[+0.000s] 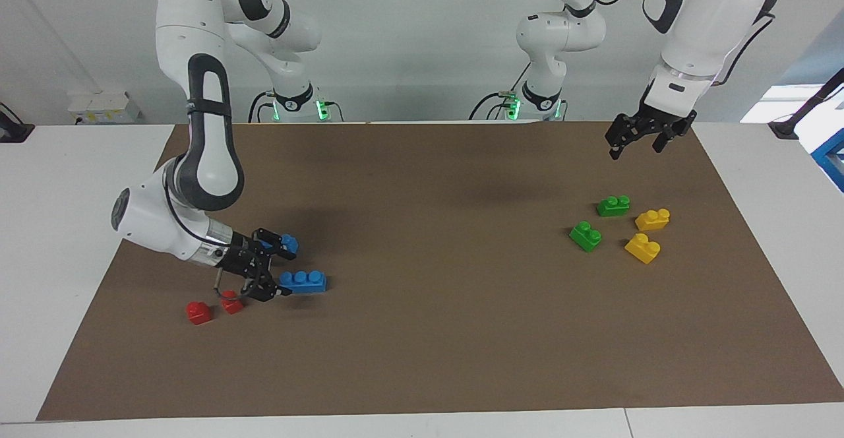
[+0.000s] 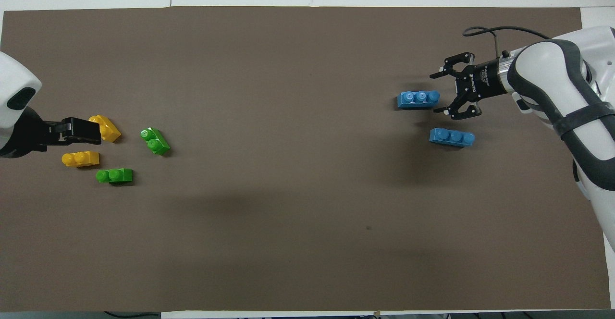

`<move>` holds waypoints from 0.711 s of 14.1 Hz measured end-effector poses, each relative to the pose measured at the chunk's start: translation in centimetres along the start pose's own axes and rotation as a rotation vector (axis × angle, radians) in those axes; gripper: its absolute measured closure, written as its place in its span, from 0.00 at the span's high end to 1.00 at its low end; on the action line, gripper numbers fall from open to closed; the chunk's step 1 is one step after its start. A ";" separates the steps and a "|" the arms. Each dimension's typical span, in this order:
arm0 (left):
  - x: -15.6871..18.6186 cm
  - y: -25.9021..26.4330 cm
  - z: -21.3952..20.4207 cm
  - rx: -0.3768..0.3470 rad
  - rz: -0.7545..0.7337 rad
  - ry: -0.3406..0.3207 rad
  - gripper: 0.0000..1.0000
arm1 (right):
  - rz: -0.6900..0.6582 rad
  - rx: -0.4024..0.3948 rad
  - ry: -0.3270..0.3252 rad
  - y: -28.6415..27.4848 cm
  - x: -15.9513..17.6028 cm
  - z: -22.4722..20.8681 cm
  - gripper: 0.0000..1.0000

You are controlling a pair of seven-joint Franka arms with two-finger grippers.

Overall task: Remove green block with left arm and hold with right
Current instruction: 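Release the blue block with the right gripper while the left gripper retracts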

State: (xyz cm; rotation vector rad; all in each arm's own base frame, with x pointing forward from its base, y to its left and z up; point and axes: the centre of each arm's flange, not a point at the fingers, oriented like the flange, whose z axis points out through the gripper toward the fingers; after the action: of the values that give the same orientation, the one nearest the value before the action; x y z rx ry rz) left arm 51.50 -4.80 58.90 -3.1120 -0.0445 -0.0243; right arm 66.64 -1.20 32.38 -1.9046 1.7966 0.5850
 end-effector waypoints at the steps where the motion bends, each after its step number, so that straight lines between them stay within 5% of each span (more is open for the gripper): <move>1: -0.4 -0.2 -0.2 0.001 0.029 -0.007 1.00 | -0.004 0.003 0.007 0.2 0.1 -1.2 0.90; 5: -1.2 -0.2 0.6 0.003 0.064 -0.018 1.00 | -0.048 0.016 0.087 0.9 0.0 -6.2 0.91; 6: -1.2 -0.2 0.7 0.003 0.065 -0.017 1.00 | -0.074 0.022 0.100 1.0 -0.6 -7.3 0.97; 10: -1.2 -0.2 0.8 0.000 0.070 -0.020 1.00 | -0.449 -0.045 0.240 2.4 -3.3 -12.2 0.98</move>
State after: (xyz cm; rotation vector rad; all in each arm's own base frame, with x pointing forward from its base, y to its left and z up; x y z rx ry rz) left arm 50.30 -4.64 58.12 -3.1113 0.0642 0.0091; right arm 64.01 -5.87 44.02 -2.3923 1.4157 0.2477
